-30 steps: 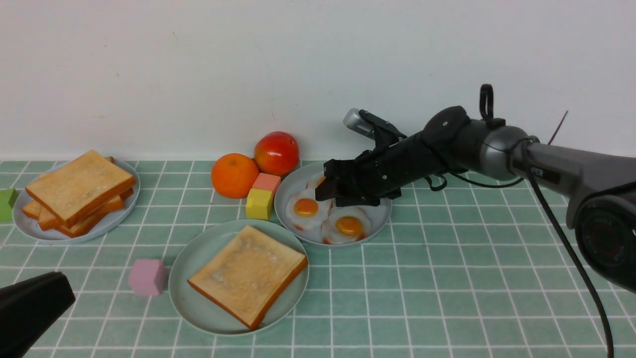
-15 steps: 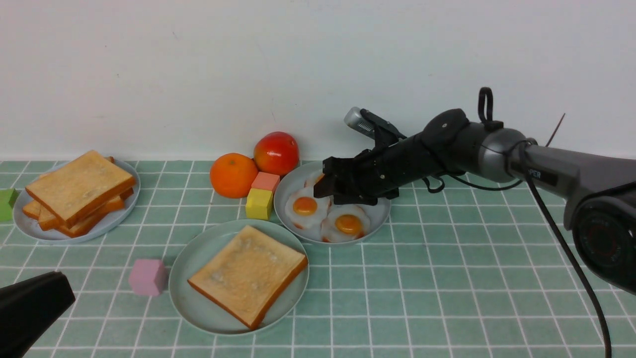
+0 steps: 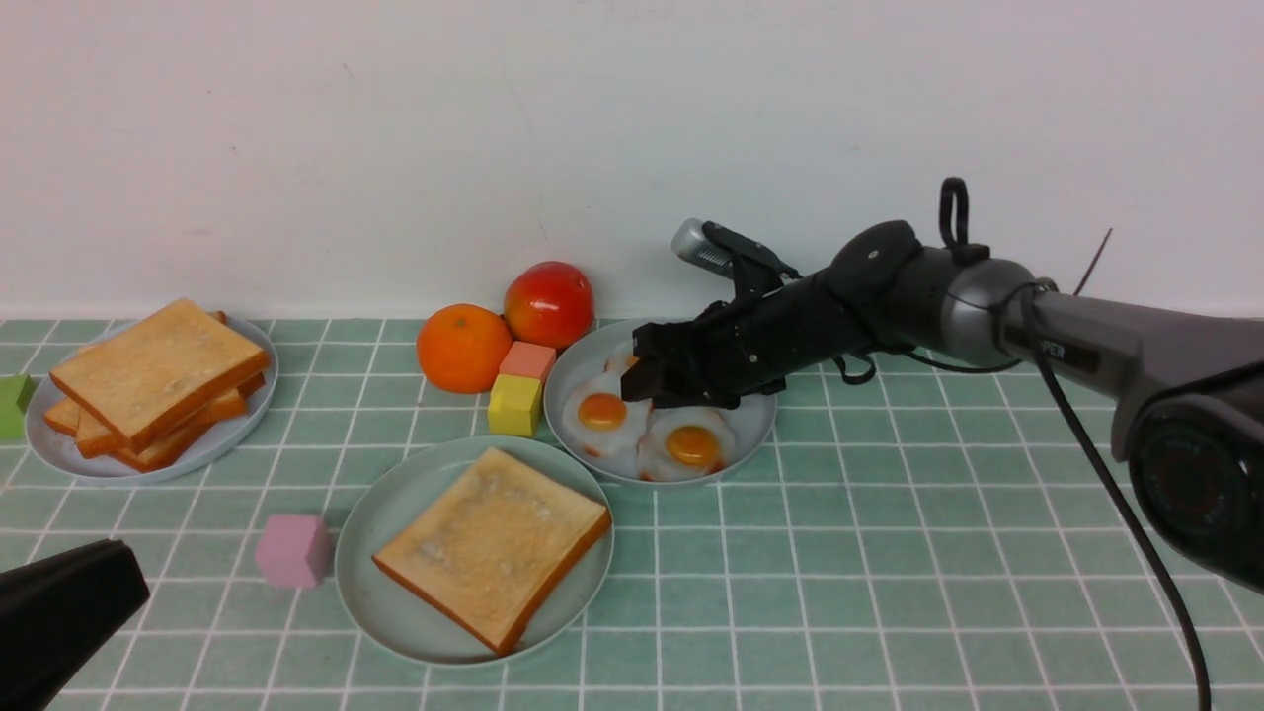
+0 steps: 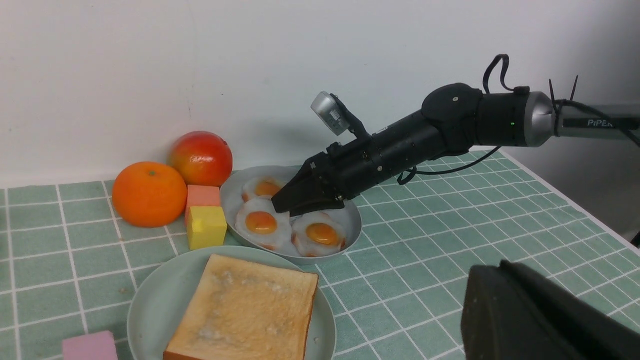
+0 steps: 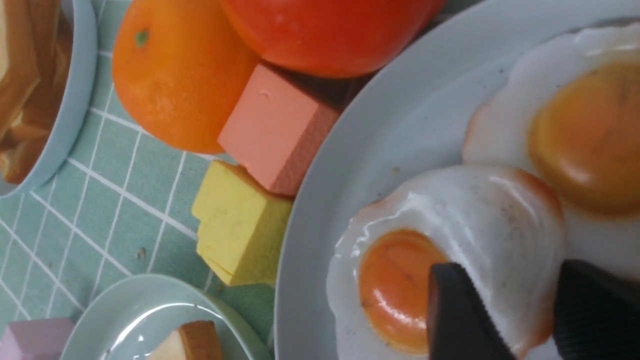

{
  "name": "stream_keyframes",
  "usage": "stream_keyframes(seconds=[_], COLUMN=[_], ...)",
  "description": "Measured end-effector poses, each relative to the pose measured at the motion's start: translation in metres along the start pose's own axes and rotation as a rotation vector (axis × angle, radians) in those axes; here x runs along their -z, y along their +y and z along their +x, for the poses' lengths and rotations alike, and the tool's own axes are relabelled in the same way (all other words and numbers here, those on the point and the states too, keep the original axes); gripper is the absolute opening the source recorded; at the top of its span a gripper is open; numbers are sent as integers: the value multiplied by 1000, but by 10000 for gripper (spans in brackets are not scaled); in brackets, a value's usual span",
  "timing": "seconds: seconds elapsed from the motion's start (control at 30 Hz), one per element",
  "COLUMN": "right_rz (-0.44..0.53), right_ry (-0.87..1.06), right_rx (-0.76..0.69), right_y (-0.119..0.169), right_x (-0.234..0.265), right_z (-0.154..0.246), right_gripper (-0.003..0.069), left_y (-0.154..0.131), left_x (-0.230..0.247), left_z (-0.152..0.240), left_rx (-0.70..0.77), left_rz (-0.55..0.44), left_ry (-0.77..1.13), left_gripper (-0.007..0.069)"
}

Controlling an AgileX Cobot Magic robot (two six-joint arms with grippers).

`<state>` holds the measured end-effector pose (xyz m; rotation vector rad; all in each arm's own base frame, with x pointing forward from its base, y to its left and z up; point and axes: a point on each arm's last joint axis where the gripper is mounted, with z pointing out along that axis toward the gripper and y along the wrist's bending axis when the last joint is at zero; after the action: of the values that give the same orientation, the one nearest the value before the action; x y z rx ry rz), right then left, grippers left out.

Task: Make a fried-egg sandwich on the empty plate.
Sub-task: Use the right arm to grab a fried egg

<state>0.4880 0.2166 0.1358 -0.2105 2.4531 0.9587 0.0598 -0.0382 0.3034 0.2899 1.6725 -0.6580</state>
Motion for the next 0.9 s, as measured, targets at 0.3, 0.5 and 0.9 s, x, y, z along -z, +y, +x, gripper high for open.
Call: stream_keyframes(seconds=[0.3,0.5,0.9], right_rz=[15,27,26], right_ry=[0,-1,-15], right_rx=[26,36,22], right_y=[1,-2,1], right_x=[-3,-5,-3], right_z=[1,2,-1], right_gripper=[248,158,91], left_y=[0,0,2], left_x=[0,0,0], left_z=[0,0,2], left_rx=[0,0,-5], left_rz=[0,0,-17], left_ry=[0,0,17], left_gripper=[-10,-8,0])
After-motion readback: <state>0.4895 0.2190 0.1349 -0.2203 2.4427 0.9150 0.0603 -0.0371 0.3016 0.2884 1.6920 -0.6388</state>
